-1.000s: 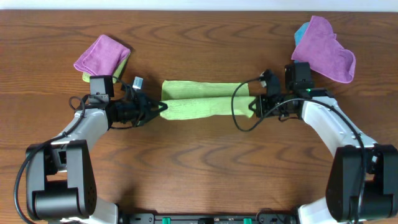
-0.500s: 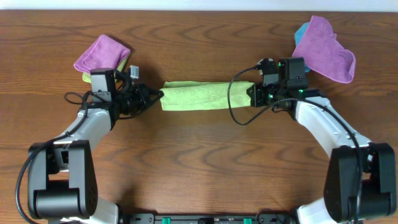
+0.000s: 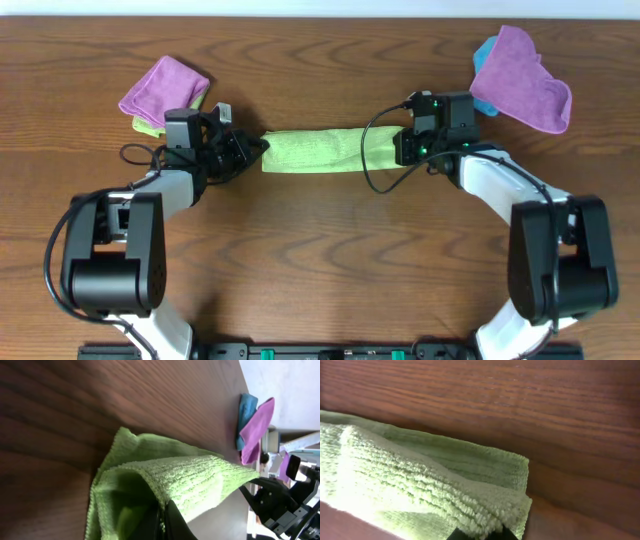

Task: Fold the cloth
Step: 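Pull the folded green strip taut outward with both grippers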

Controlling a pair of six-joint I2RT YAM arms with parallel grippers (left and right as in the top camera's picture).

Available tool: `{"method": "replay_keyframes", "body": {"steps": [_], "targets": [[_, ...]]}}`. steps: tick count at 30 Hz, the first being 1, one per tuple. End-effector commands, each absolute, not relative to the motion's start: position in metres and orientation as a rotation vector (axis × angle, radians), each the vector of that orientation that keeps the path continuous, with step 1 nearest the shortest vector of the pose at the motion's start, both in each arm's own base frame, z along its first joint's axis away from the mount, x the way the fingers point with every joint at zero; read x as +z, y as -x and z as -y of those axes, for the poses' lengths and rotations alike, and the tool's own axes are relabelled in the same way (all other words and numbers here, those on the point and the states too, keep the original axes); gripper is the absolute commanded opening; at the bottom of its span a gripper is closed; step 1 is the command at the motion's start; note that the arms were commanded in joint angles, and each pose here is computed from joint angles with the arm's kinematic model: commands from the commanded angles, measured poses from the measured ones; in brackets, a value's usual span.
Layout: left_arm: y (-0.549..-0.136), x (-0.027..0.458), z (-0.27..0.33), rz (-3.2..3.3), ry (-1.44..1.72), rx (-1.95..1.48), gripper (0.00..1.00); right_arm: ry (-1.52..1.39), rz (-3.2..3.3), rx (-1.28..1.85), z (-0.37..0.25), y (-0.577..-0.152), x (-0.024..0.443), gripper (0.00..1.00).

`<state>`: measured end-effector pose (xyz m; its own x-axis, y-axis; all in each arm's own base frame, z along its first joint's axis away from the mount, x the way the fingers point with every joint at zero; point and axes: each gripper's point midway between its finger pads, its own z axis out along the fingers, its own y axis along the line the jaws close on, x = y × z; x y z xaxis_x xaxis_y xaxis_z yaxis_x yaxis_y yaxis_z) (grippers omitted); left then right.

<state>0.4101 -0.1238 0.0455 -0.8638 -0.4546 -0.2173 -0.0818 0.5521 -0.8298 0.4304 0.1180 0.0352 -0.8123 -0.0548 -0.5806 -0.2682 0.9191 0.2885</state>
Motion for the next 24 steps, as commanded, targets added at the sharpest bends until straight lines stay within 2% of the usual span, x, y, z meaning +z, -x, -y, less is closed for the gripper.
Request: {"method": "replay_keyframes", "body": {"steps": [1,22,23,24], "targets": [[-0.418,0.038,0.118,-2.378,0.471,-1.197,0.06,0.211,-2.474,0.452,-0.117,-0.439,0.035,0.01],[-0.445,0.023,0.111,-2.336,0.506,-1.125,0.06,0.194,-2.39,0.396,-0.118,-0.464,0.029,0.01],[-0.447,0.022,0.111,-2.333,0.504,-1.125,0.06,0.194,-2.39,0.397,-0.118,-0.464,0.029,0.05],[-0.447,0.022,0.111,-2.329,0.502,-1.124,0.06,0.195,-2.39,0.396,-0.119,-0.464,0.029,0.17]]}}
